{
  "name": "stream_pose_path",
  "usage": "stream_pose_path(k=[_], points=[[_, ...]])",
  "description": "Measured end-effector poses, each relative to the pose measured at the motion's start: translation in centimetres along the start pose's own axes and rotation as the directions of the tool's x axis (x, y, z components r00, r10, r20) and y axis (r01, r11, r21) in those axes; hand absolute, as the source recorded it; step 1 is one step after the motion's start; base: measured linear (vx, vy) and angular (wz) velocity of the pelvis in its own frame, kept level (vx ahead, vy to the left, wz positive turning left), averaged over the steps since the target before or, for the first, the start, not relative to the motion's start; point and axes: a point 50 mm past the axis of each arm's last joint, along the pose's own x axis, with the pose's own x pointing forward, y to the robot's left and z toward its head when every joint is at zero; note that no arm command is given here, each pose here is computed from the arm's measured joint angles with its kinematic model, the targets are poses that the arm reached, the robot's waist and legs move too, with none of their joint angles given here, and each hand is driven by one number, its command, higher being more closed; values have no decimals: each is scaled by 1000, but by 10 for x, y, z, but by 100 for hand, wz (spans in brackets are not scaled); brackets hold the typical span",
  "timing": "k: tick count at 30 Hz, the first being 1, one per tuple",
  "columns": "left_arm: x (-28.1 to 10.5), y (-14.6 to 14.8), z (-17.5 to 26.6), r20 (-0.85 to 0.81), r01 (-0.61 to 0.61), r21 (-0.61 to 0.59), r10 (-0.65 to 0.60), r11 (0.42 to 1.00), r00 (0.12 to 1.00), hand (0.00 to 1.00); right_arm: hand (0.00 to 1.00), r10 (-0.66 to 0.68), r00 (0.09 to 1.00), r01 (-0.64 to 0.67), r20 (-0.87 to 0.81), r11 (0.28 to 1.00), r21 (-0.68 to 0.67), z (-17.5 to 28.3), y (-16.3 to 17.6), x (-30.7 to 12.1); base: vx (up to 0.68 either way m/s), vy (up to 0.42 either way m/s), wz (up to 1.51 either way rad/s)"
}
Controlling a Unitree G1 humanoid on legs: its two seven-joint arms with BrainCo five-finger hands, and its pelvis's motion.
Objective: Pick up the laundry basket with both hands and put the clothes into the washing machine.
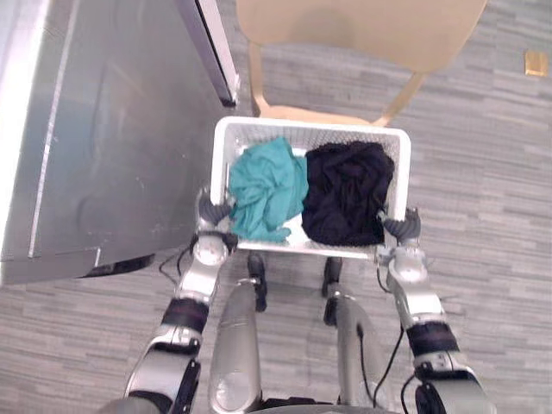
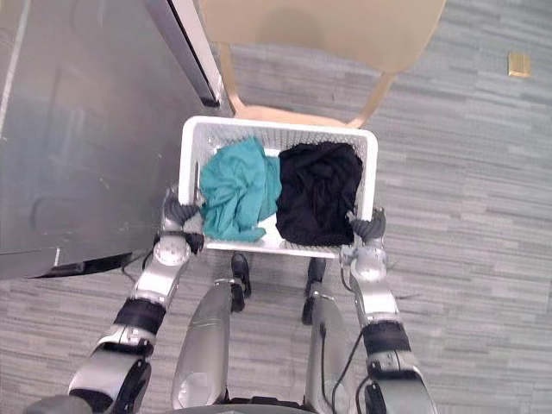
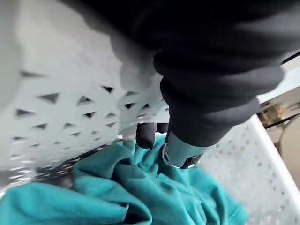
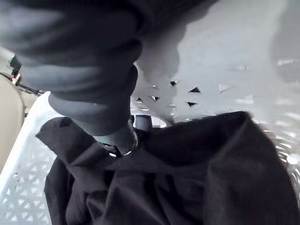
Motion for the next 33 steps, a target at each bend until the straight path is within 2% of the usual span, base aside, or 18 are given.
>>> stream_pose_path(k=[5, 11, 18, 23, 29, 33], points=[[-3, 4, -3, -4, -26, -8, 26, 1000, 1000, 0, 0, 3, 1000, -3, -3, 1000, 13, -1, 3, -2, -11, -34, 0], [-25, 17, -27, -56, -93, -20, 92, 995, 994, 0, 0, -4, 1000, 5, -16, 999, 44, -15, -5, -28, 32, -18, 0], [-65, 25, -43, -98, -139, -134, 126, 981, 987, 0, 0, -32, 986, 10, 162, 991, 137, 14, -20, -53, 21, -32, 12], [-91, 41, -50, -108, -160, -246, 137, 956, 985, 0, 0, 11, 980, -37, 201, 991, 130, 13, -33, -73, 42, -19, 11], [-122, 41, -83, -257, -160, -284, 86, 945, 963, 0, 0, 70, 995, -75, 64, 995, 69, -24, -42, -93, 101, -22, 13], [-154, 34, -126, -434, -115, -237, 1, 965, 901, 0, 0, 54, 983, -54, -177, 999, 7, -80, -50, -105, 107, -33, 22]])
